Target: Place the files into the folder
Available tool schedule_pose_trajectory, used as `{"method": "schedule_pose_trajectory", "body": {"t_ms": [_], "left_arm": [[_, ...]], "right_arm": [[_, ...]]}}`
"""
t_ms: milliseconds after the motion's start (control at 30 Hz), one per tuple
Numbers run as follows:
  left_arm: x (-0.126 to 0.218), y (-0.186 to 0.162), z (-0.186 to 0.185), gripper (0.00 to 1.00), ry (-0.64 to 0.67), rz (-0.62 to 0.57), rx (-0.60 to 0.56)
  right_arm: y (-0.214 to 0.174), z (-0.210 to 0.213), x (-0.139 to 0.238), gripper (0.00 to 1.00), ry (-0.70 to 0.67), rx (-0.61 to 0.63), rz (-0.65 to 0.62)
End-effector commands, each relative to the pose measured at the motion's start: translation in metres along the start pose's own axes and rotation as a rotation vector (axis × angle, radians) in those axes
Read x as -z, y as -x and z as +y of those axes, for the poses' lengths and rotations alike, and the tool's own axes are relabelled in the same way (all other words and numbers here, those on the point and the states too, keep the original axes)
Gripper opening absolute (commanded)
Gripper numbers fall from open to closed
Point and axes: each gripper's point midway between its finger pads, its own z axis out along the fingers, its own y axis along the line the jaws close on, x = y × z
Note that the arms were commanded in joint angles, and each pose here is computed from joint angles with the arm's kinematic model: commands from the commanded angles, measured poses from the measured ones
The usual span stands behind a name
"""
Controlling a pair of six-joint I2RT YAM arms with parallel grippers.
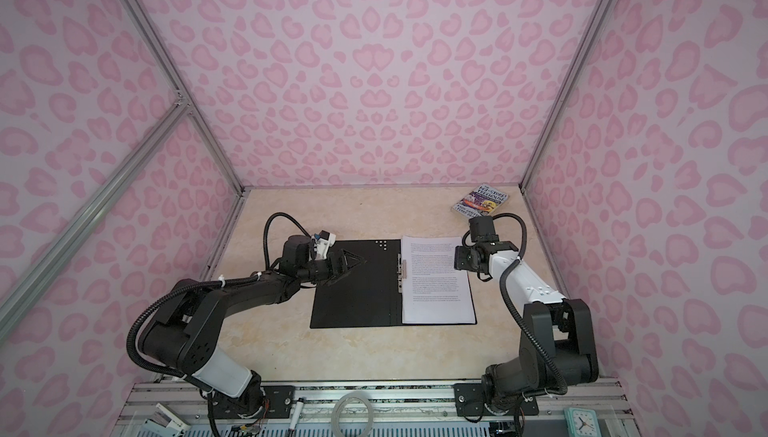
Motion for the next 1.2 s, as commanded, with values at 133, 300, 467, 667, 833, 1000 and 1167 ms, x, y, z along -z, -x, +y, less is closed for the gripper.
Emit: {"method": "schedule_pose_trajectory", "body": {"t_ms": [133, 300, 467, 667, 833, 1000, 1167], "left_arm": [[-0.024, -0.001, -0.020, 0.98, -0.074, 0.062, -0.067], [-0.049, -0.002, -0.028, 0.98, -0.111, 0.136, -0.048], [-0.079, -0.001, -0.024, 0.98, -0.120, 0.200, -0.011], [-0.105, -0.001, 0.003, 0.99, -0.075, 0.246, 0.071], [-0.100, 0.006, 0.029, 0.99, -0.023, 0.227, 0.116], [-0.085, 0.018, 0.052, 0.99, 0.009, 0.207, 0.147], [-0.078, 0.020, 0.033, 1.00, -0.026, 0.216, 0.117]], "right_arm": [[-0.012, -0.007, -0.027, 0.68, 0.175, -0.258, -0.018], [-0.018, 0.000, -0.034, 0.68, 0.293, -0.347, -0.046], [-0.023, 0.014, -0.046, 0.67, 0.386, -0.381, -0.012], [-0.030, 0.032, -0.050, 0.64, 0.487, -0.448, -0.008], [-0.037, 0.055, -0.048, 0.63, 0.567, -0.435, 0.009], [-0.042, 0.075, -0.050, 0.62, 0.617, -0.444, 0.010], [-0.038, 0.081, -0.054, 0.60, 0.649, -0.465, -0.009]]}}
